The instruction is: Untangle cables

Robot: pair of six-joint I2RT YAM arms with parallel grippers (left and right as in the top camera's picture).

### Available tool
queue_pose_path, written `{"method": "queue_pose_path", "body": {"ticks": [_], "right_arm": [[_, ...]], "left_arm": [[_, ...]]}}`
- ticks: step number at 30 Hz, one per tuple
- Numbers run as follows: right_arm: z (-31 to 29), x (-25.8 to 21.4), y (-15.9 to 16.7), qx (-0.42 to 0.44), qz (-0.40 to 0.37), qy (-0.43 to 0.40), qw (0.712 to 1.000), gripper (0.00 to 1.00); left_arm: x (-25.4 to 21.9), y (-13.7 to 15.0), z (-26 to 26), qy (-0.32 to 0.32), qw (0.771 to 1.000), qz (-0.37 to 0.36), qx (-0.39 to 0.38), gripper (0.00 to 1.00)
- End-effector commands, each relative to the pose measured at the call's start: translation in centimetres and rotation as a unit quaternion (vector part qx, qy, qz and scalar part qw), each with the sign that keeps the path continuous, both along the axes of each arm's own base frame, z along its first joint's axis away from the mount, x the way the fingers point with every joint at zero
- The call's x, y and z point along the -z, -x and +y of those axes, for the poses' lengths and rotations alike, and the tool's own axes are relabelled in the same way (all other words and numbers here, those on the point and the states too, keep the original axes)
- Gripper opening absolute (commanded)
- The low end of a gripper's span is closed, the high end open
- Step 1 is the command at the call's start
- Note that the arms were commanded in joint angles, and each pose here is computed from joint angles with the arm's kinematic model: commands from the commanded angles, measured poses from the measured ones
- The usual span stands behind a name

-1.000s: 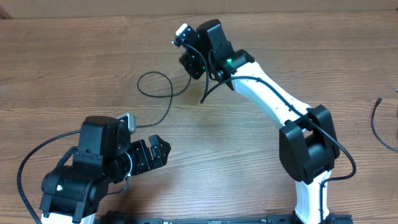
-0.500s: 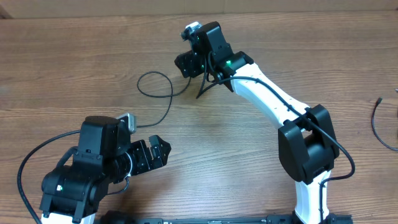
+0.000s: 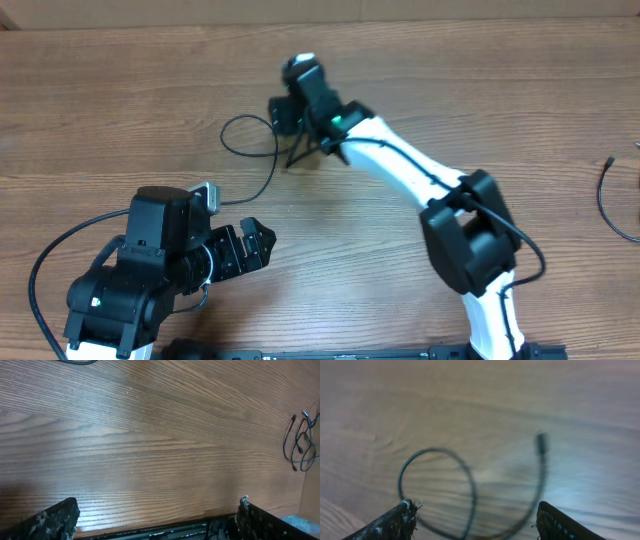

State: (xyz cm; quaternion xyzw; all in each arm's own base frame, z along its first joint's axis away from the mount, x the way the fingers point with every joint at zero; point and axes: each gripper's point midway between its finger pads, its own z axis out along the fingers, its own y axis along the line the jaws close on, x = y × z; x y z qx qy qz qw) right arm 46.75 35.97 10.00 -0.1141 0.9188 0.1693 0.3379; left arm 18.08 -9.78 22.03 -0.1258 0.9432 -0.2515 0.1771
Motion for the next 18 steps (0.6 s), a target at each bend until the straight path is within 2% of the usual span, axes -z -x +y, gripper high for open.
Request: {"method": "queue_pose_path", "body": {"ticks": [1, 4, 16, 18], "right_arm": [[0.6, 2.7, 0.8, 0.022, 0.011, 0.020, 1.000, 0.75], [0.1, 4.5, 1.1, 0.060, 0.028, 0.030, 0.997, 0.75], [-1.4, 7.7, 1.0, 0.091, 0.038, 0.069, 0.993, 0.77], [-1.3, 7.5, 0.8, 0.091, 0.033, 0.064, 0.993, 0.68]], "left_arm": [[0.1, 0.2, -0.2, 0.005, 1.000, 0.004, 0.006, 1.00], [0.2, 0.4, -0.2, 0.003, 1.000, 0.007, 0.008, 1.00], [0.3, 0.4, -0.2, 0.001, 1.000, 0.007, 0.011, 1.00], [0.3, 0.4, -0.2, 0.001, 1.000, 0.007, 0.011, 1.00]]}}
